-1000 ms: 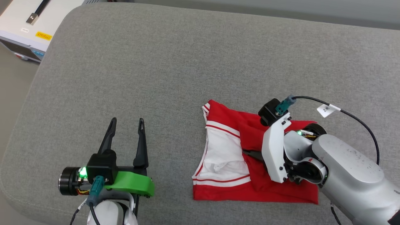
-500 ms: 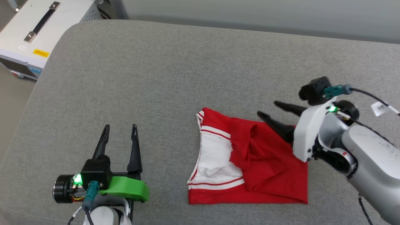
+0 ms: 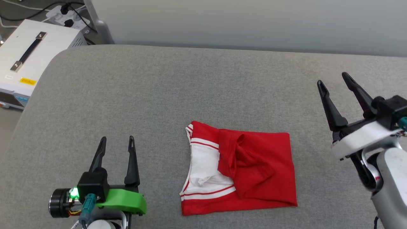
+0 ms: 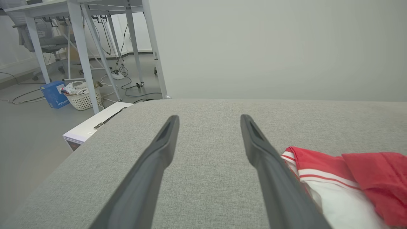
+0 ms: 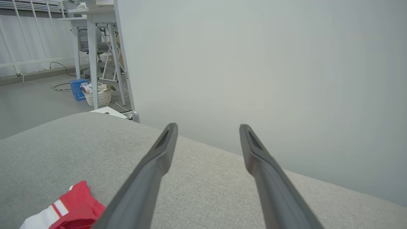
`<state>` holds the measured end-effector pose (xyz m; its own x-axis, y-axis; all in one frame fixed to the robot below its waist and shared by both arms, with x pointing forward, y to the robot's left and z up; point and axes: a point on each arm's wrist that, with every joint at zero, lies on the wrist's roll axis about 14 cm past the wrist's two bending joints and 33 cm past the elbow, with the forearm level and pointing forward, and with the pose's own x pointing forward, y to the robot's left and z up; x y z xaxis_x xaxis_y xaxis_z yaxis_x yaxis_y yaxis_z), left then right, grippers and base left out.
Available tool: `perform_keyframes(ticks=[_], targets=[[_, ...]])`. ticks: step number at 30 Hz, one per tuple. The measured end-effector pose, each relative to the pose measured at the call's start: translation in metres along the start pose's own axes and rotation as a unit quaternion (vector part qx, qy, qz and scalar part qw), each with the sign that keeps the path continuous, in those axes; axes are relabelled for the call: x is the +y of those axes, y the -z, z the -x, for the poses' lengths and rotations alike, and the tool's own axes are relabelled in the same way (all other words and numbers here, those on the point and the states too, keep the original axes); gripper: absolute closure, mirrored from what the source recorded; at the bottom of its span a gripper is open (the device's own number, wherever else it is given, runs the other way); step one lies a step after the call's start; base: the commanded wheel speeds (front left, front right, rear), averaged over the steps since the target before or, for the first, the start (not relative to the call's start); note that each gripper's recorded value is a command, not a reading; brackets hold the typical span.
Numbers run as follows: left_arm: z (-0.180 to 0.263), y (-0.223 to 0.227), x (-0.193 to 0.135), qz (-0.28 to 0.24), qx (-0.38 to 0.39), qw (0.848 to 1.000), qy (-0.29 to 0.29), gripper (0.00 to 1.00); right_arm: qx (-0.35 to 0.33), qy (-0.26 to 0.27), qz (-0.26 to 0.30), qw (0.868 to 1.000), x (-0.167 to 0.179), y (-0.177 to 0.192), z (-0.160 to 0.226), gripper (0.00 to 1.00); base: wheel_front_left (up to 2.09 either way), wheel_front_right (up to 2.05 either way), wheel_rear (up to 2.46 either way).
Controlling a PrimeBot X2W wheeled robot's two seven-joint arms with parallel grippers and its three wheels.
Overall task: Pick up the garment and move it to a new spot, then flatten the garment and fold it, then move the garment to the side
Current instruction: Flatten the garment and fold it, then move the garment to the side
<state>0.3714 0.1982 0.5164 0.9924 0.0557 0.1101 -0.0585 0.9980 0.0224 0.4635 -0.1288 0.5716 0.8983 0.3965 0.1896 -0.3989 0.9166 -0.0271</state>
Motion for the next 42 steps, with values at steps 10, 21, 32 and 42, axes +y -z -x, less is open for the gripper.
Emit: perform_keyframes(ticks=[10, 21, 32, 42], targets=[[0.01, -0.007, -0.007, 0.002, -0.01, 1.0, 0.011, 0.0, -0.014, 0.086, -0.025, 0.996, -0.003, 0.004, 0.058, 0.0, 0.0, 0.0, 0.0], [0.018, -0.007, -0.013, 0.004, -0.008, 1.0, 0.024, 0.0, 0.01, 0.141, -0.044, 0.989, -0.001, 0.02, 0.106, 0.0, 0.0, 0.0, 0.0], [0.022, -0.002, -0.014, 0.003, 0.001, 1.0, 0.027, 0.0, 0.021, 0.145, -0.048, 0.988, 0.005, 0.027, 0.115, 0.0, 0.0, 0.0, 0.0], [0.023, 0.003, -0.012, 0.003, 0.009, 1.0, 0.024, 0.0, -0.006, 0.133, -0.019, 0.991, 0.0, 0.008, 0.101, 0.0, 0.0, 0.0, 0.0]])
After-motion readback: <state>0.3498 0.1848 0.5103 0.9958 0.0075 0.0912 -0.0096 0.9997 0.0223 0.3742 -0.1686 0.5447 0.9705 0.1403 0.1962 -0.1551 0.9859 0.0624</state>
